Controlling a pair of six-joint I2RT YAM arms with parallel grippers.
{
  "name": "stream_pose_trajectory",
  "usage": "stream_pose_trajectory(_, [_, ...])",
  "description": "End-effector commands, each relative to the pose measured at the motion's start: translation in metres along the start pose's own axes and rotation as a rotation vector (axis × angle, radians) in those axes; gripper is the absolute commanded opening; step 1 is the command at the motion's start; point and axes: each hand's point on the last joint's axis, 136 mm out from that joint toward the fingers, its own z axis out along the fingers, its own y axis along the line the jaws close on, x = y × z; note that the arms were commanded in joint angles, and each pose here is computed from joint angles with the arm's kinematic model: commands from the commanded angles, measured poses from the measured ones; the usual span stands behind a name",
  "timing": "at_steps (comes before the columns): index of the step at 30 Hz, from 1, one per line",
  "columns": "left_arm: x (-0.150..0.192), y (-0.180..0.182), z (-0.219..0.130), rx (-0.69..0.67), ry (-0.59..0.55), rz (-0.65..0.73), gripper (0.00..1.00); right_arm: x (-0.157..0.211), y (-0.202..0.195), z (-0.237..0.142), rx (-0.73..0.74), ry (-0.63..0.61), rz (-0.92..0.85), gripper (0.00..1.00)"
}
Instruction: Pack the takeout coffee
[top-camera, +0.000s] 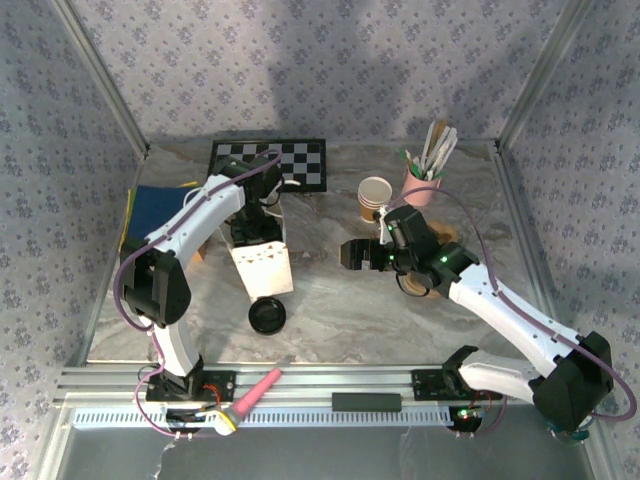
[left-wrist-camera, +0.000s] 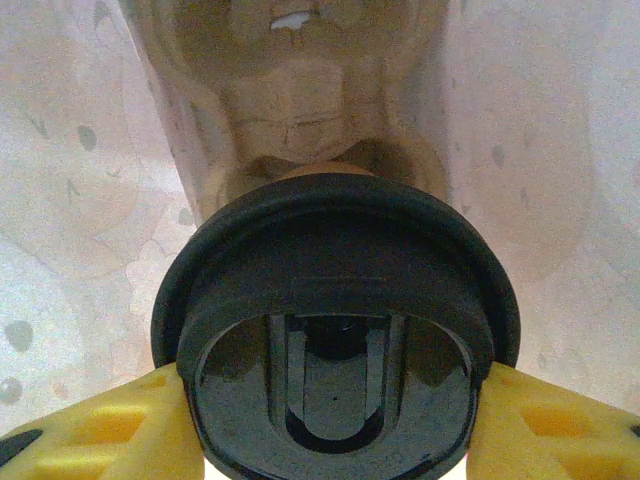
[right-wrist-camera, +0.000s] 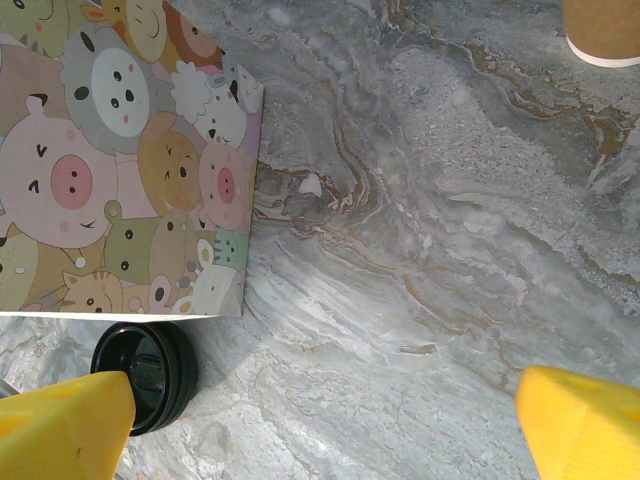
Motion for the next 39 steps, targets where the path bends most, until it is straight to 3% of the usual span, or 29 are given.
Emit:
stream_pose_trajectory(1, [-0.001,0.007,0.0,-0.011,-0.014,0.004,0.49,-0.003,0.001,-0.006,0.007,-0.012,-0.003,1.0])
stream_pose_trajectory(39, [-0.001,0.019,0.014,-0.054,-0.009,-0.008,0.49,0.001,-0.001,-0.009,0.01,-0.017,0.005,1.0])
